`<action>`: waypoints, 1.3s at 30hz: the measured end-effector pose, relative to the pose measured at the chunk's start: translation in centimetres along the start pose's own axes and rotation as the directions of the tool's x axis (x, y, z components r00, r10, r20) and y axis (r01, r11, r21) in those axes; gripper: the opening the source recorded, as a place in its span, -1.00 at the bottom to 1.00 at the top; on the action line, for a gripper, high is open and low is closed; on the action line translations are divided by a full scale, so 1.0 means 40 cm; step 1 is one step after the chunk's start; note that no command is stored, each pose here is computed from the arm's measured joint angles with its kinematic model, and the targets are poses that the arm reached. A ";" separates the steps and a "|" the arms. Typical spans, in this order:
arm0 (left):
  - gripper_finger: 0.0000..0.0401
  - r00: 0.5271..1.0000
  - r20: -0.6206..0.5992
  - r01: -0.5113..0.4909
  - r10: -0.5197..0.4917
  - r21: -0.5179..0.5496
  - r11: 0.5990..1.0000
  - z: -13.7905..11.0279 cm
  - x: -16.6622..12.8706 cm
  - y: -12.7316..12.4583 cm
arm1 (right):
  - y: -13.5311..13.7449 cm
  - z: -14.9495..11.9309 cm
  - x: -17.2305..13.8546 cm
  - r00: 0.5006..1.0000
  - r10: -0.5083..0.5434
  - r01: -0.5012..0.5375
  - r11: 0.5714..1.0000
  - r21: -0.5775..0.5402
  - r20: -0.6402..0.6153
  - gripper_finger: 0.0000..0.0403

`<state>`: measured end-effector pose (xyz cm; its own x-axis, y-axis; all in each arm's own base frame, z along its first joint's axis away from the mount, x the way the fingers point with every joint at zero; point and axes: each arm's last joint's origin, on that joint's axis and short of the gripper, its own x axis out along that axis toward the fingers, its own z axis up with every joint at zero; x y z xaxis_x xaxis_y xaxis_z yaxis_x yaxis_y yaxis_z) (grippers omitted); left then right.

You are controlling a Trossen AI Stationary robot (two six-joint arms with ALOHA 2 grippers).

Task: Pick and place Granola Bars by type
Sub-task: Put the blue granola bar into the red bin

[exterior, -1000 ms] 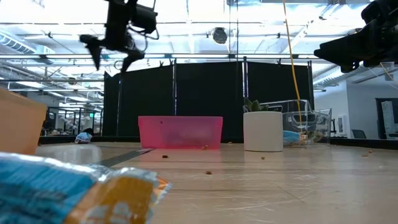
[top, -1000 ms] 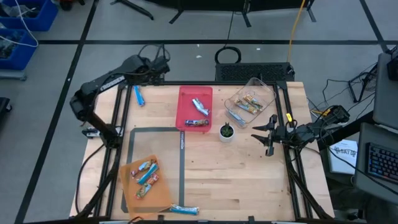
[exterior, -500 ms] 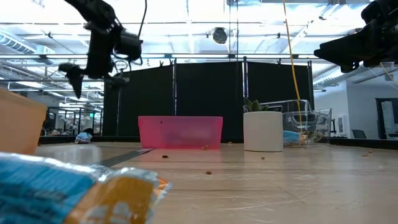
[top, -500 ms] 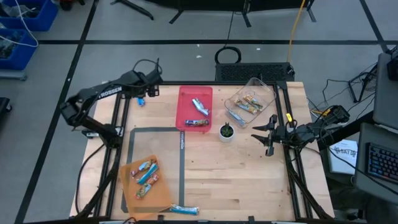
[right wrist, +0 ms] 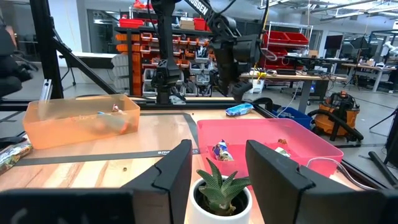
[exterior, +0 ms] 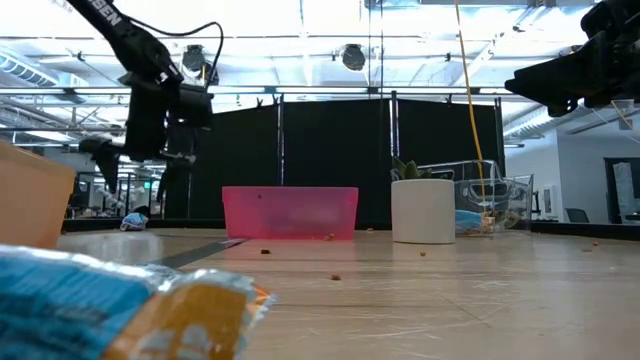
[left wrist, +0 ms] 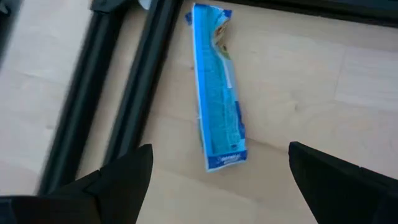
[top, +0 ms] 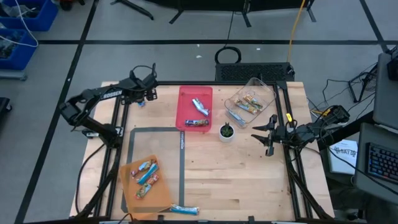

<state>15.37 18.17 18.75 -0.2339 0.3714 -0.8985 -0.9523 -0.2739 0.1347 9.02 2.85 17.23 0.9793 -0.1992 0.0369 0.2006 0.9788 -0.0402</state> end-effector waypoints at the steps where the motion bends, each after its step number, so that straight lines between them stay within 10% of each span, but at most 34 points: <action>1: 0.85 1.000 -0.005 0.005 -0.005 -0.003 1.000 -0.003 0.009 0.002 | 0.000 0.000 0.000 1.000 0.000 0.000 1.000 0.000 0.000 -0.30; 39: 0.80 0.994 0.099 0.055 -0.050 -0.053 0.997 -0.009 0.104 -0.002 | 0.000 0.000 0.000 1.000 0.000 0.000 1.000 0.001 0.001 -0.30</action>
<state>14.55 19.42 14.83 -0.2046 0.4701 -0.8586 -0.9520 -0.2996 0.0629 9.02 2.85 17.24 0.9793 -0.1991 0.0376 0.2005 0.9789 -0.0395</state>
